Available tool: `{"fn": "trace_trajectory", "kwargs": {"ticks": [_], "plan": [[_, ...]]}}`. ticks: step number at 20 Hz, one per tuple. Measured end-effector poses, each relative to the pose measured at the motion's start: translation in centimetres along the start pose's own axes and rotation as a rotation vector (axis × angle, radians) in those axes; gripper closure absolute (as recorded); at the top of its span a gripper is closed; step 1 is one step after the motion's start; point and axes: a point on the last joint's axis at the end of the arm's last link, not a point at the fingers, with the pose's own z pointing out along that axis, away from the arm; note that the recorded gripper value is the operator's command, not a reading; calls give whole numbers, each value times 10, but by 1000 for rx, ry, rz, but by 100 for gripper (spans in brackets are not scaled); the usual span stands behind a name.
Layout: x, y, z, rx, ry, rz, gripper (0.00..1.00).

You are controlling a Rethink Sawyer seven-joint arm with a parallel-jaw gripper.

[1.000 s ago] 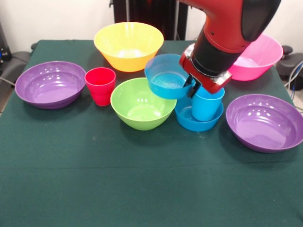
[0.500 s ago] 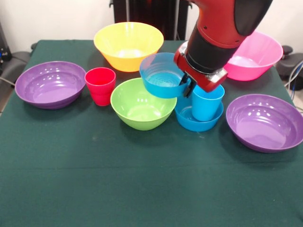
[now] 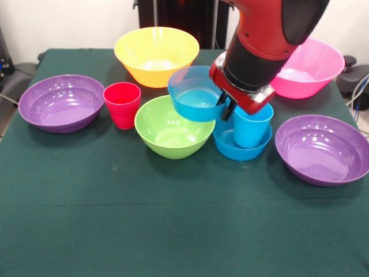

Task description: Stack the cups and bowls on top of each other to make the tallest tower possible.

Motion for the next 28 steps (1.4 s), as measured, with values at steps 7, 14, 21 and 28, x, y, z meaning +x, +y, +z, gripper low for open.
{"fn": "trace_trajectory", "kwargs": {"ticks": [7, 14, 21, 28], "plan": [[-11, 14, -15, -31, -29, -12, 100], [-14, 25, -32, -52, -27, -20, 100], [-13, 26, -42, -62, -15, -15, 100], [-3, 32, -49, -73, -9, -18, 100]]}}
